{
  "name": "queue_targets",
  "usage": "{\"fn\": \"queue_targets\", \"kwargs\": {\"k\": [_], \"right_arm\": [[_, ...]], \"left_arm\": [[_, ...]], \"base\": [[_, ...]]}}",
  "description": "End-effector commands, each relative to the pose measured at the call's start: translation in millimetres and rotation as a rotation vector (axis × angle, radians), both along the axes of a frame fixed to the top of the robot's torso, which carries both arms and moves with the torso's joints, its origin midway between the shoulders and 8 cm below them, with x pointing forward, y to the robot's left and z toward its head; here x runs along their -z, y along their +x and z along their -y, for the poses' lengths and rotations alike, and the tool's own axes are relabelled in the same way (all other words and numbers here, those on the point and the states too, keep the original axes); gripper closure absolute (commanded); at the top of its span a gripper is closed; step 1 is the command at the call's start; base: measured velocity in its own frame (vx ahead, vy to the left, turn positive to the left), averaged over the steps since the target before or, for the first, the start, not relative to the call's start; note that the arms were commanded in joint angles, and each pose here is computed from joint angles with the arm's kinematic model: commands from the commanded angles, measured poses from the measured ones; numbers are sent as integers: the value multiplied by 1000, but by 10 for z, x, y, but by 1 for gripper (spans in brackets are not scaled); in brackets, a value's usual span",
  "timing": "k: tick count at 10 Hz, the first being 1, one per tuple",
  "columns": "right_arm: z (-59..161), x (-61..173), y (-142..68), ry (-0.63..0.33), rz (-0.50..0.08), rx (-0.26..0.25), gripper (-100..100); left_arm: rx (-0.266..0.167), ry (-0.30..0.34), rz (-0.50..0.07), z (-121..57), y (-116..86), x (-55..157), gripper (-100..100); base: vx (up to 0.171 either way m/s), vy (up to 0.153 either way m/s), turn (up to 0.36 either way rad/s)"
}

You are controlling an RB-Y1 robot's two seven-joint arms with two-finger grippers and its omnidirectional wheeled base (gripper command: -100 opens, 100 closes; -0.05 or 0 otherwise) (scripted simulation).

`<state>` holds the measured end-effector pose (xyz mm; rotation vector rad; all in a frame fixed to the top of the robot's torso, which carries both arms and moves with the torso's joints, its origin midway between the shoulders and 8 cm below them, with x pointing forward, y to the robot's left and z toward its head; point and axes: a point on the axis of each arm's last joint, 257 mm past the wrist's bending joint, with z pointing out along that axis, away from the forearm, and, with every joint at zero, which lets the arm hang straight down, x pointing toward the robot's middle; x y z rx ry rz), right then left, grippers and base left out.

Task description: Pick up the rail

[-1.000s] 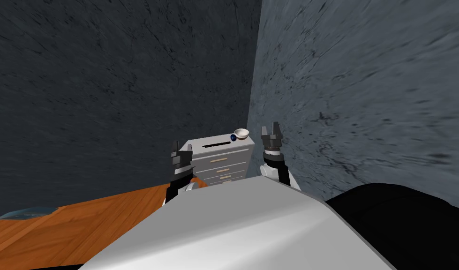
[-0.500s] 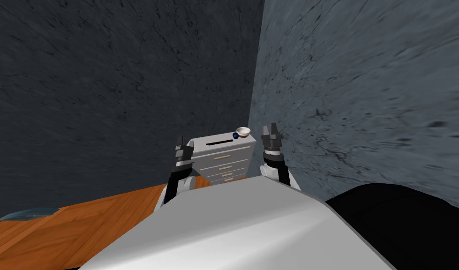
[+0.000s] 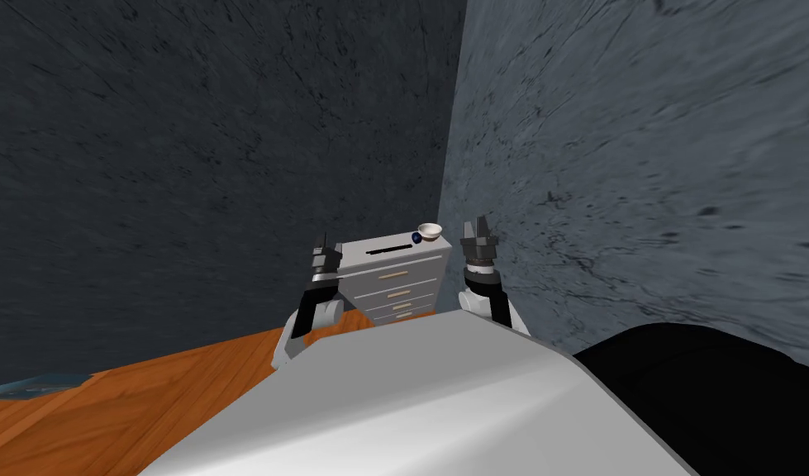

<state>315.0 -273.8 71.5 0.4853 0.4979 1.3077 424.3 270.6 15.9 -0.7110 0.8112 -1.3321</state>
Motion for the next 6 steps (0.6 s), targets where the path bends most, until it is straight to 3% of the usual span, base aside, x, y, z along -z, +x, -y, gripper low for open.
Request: {"fn": "queue_targets", "kwargs": {"k": [1,2,3,4,5,6], "right_arm": [[0,0,0,0,0,0,0],[0,0,0,0,0,0,0],[0,0,0,0,0,0,0],[0,0,0,0,0,0,0],[0,0,0,0,0,0,0],[0,0,0,0,0,0,0]], "left_arm": [[-13,11,-31,-79,162,27,-100],[-7,10,-17,-50,188,-49,-100],[-25,17,-46,-144,309,-8,-100],[-20,14,-40,-115,354,-80,-100],[-41,17,-71,-229,475,-27,-100],[-39,13,-74,-213,520,-68,-100]], "base": [[-38,46,-56],[-30,48,-29],[-27,50,-67],[-24,42,-38],[-39,41,-95],[-36,34,-35]]}}
